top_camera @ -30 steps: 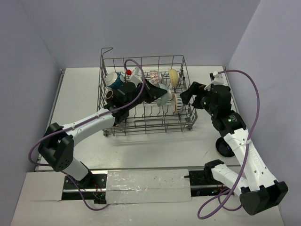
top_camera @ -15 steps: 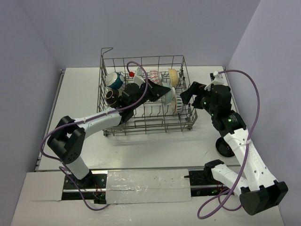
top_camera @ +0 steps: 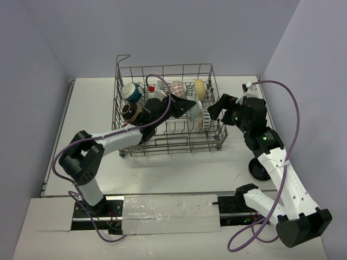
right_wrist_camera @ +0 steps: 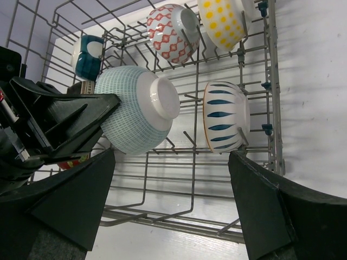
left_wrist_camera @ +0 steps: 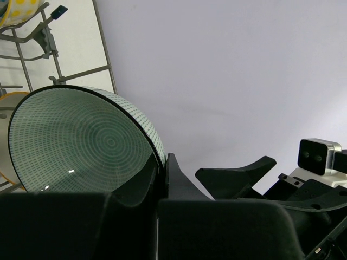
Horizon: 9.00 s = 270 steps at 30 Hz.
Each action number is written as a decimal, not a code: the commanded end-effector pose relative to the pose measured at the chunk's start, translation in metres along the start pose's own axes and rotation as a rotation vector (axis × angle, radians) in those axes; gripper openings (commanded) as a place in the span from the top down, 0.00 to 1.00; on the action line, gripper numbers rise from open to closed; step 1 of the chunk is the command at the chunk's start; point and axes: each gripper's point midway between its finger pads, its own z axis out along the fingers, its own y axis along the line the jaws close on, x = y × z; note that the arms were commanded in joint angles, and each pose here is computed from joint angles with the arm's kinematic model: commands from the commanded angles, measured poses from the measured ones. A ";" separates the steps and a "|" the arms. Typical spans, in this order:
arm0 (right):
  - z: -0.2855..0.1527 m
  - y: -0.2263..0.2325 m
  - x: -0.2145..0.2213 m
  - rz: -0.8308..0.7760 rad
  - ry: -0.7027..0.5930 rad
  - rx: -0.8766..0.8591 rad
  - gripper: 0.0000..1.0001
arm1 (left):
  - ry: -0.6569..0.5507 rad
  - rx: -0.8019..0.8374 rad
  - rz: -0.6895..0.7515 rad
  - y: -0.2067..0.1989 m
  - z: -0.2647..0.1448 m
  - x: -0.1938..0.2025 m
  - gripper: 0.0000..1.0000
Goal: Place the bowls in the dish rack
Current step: Insert the bowl into the dish rack, then pick up the bowl from the corner of the board.
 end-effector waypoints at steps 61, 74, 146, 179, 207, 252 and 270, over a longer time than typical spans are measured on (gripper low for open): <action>0.007 -0.004 -0.009 0.009 -0.036 -0.002 0.08 | 0.206 0.029 -0.203 0.047 0.000 0.024 1.00; 0.006 -0.006 -0.012 0.012 -0.050 0.005 0.08 | 0.231 -0.058 -0.222 0.064 -0.006 0.027 1.00; -0.022 -0.102 -0.043 0.199 -0.179 0.532 0.11 | 0.498 0.181 0.740 -0.057 -0.001 0.066 0.01; -0.097 -0.174 0.127 0.452 0.148 0.907 0.29 | 0.380 -0.002 1.032 -0.068 -0.163 0.023 0.01; -0.103 -0.220 0.138 0.665 0.154 1.126 0.21 | 0.257 -0.112 1.137 -0.041 -0.183 0.015 0.01; -0.020 -0.289 0.127 0.647 0.254 1.012 1.00 | 0.235 -0.253 1.133 -0.014 -0.174 -0.012 0.01; 0.049 -0.263 0.077 0.564 0.226 0.816 1.00 | 0.260 -0.287 1.110 -0.001 -0.169 -0.016 0.01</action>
